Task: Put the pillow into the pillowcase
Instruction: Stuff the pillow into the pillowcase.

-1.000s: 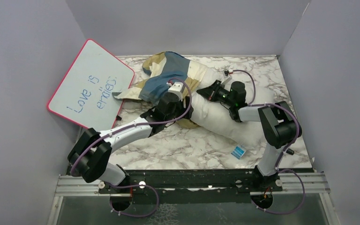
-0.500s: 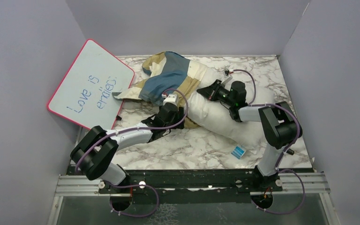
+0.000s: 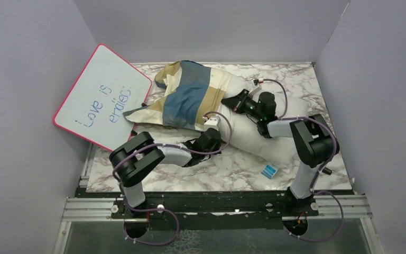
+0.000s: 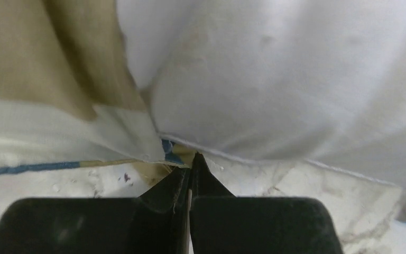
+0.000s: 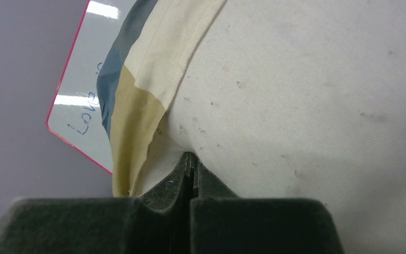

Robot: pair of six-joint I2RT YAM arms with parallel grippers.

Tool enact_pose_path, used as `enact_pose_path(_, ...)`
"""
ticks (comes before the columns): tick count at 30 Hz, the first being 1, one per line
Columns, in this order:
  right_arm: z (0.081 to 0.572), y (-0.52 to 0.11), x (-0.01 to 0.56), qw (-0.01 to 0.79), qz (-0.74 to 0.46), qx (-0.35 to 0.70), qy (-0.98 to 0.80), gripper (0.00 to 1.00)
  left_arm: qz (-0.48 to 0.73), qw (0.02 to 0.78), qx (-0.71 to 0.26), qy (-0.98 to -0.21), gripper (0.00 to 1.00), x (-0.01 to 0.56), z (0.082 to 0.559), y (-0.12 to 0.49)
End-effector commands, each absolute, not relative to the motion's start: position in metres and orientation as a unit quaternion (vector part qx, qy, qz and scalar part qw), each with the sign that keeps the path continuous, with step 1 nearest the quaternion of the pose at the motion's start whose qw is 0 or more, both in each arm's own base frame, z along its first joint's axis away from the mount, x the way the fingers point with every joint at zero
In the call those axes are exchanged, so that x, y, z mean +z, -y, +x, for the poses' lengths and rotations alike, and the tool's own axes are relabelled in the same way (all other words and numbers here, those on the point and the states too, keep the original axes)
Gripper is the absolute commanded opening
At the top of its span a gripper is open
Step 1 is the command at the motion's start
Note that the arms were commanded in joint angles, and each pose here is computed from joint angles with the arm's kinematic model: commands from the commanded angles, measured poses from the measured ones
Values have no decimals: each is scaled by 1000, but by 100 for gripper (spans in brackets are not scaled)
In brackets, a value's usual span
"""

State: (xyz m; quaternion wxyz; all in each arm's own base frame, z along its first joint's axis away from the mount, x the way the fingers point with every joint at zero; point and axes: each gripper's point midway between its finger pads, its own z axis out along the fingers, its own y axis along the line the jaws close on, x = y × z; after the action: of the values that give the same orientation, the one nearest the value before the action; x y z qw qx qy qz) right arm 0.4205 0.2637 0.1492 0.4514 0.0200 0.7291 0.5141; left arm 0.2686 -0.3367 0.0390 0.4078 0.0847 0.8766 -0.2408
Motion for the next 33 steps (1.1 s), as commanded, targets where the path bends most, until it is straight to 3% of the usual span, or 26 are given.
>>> enact_pose_path(1,415,-270,103,417,55,488,-765,0,82,382,-304,-869,0,28,258,376)
enact_pose_path(6,412,-264,97,423,50,470,-773,0,89,409,-307,-855,0,50,264,377)
enact_pose_path(7,412,-264,97,424,47,468,-774,0,91,413,-307,-852,4,53,264,375)
enact_pose_path(11,412,-264,97,425,37,462,-778,0,107,427,-310,-843,39,77,259,368)
enact_pose_path(13,410,-265,97,422,32,465,-778,0,119,432,-305,-840,46,90,256,363)
enact_pose_path(21,406,-265,93,419,31,467,-778,0,122,505,-210,-828,47,161,274,337)
enact_pose_path(33,404,-264,103,426,24,467,-775,0,127,579,-62,-803,45,225,348,325)
